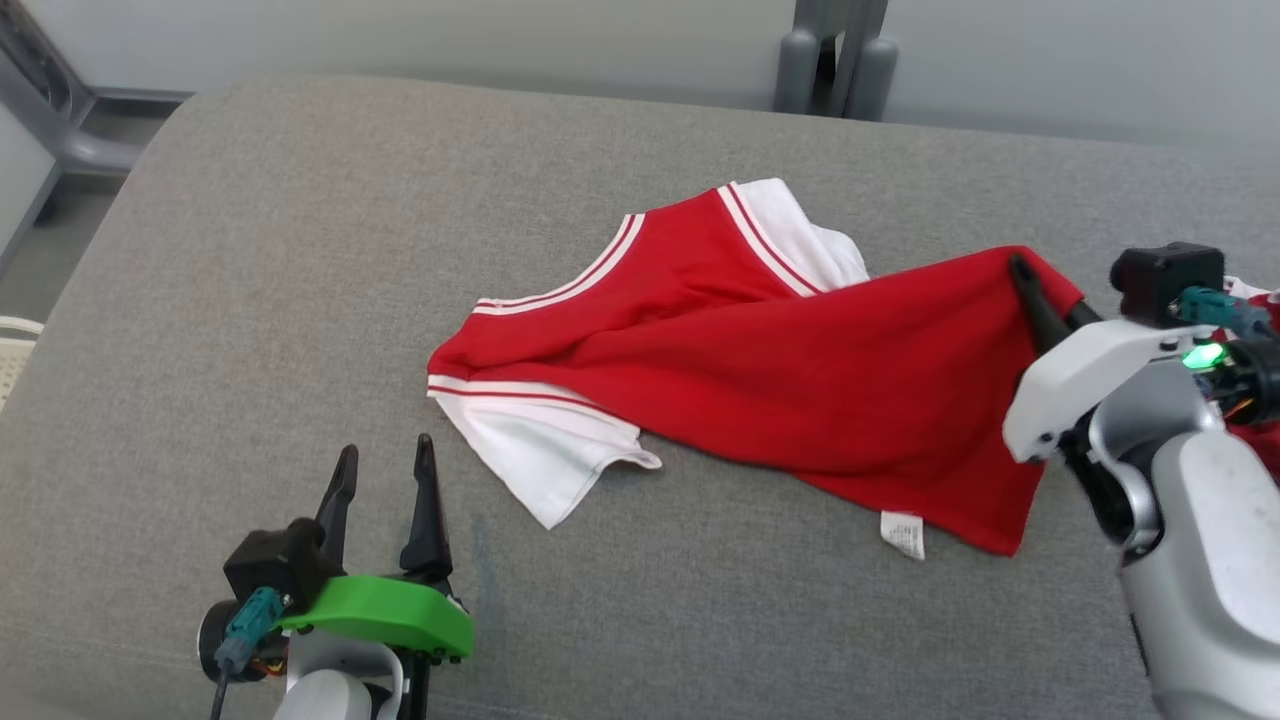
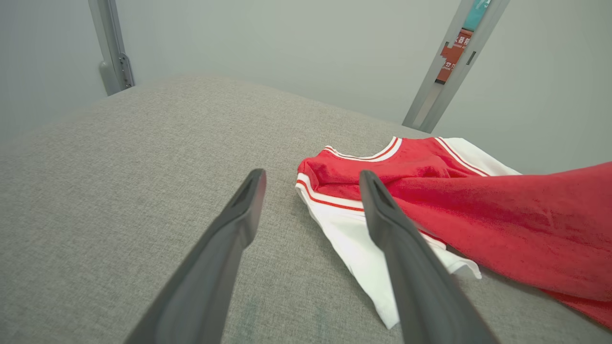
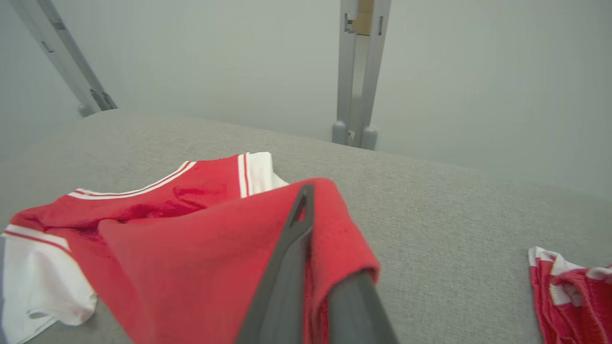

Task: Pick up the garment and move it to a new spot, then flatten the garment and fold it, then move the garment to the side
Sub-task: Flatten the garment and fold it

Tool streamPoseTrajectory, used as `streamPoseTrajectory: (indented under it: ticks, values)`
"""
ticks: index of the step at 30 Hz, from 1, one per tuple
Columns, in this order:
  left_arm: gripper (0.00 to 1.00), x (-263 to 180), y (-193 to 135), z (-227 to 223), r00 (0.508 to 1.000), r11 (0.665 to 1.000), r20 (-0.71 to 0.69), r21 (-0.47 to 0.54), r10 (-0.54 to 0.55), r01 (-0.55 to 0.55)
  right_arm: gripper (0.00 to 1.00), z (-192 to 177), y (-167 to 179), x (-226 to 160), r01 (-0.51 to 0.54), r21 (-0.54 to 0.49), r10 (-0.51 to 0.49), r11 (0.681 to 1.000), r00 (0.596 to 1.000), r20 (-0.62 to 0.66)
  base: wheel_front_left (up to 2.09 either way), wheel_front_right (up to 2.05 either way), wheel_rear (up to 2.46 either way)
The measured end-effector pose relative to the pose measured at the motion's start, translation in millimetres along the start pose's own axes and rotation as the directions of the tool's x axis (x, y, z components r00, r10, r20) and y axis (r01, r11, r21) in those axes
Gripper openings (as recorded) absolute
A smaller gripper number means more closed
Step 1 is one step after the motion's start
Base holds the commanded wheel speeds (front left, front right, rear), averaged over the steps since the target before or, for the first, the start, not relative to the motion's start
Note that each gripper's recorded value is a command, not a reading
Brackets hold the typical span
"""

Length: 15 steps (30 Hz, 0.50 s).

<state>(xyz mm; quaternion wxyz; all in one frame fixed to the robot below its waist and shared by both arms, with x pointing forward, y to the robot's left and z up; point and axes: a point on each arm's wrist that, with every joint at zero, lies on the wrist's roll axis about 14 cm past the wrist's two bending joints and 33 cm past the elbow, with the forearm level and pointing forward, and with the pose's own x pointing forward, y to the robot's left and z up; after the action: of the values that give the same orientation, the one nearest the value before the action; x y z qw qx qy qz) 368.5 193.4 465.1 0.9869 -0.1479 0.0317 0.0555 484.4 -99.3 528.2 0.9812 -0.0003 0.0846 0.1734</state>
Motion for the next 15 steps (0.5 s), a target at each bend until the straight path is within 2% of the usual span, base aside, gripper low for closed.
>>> streamPoseTrajectory:
  ticks: [2,6,11,12,13,14,15]
  values:
    - [1.0,5.6,2.3,-4.1,1.0,1.0,-0.012,0.002,0.006,-0.006,0.0,-19.3,-30.3,22.4,0.061,-0.007,-0.062,0.998,0.997,-0.054,0.0,0.0,0.0]
    - [1.0,13.3,7.3,-8.8,0.999,1.0,-0.026,0.007,0.02,-0.02,0.0,-34.5,-64.9,51.2,0.127,-0.02,-0.129,0.992,0.987,-0.095,0.0,0.0,0.0]
    - [1.0,18.4,14.3,-19.8,0.997,0.999,-0.057,0.014,0.043,-0.043,0.0,-44.8,-75.3,86.0,0.133,-0.057,-0.139,0.989,0.983,-0.117,0.0,0.0,0.0]
    - [1.0,19.3,15.3,-22.8,0.997,0.999,-0.066,0.016,0.047,-0.046,0.04,-46.8,-74.8,92.8,0.129,-0.064,-0.136,0.99,0.984,-0.12,0.0,0.0,0.0]
    - [1.0,20.1,15.8,-24.9,0.996,0.999,-0.072,0.017,0.05,-0.048,0.84,-49.6,-72.7,97.8,0.122,-0.064,-0.13,0.99,0.983,-0.127,0.0,0.0,0.0]
    - [1.0,21.1,16.0,-27.0,0.996,0.999,-0.078,0.017,0.049,-0.048,1.0,-54.9,-69.4,102.9,0.115,-0.058,-0.122,0.992,0.982,-0.143,0.0,0.0,0.0]
    - [1.0,22.2,16.4,-28.5,0.995,0.999,-0.082,0.018,0.051,-0.05,1.0,-60.0,-65.0,107.1,0.105,-0.052,-0.112,0.993,0.982,-0.153,0.0,0.0,0.0]
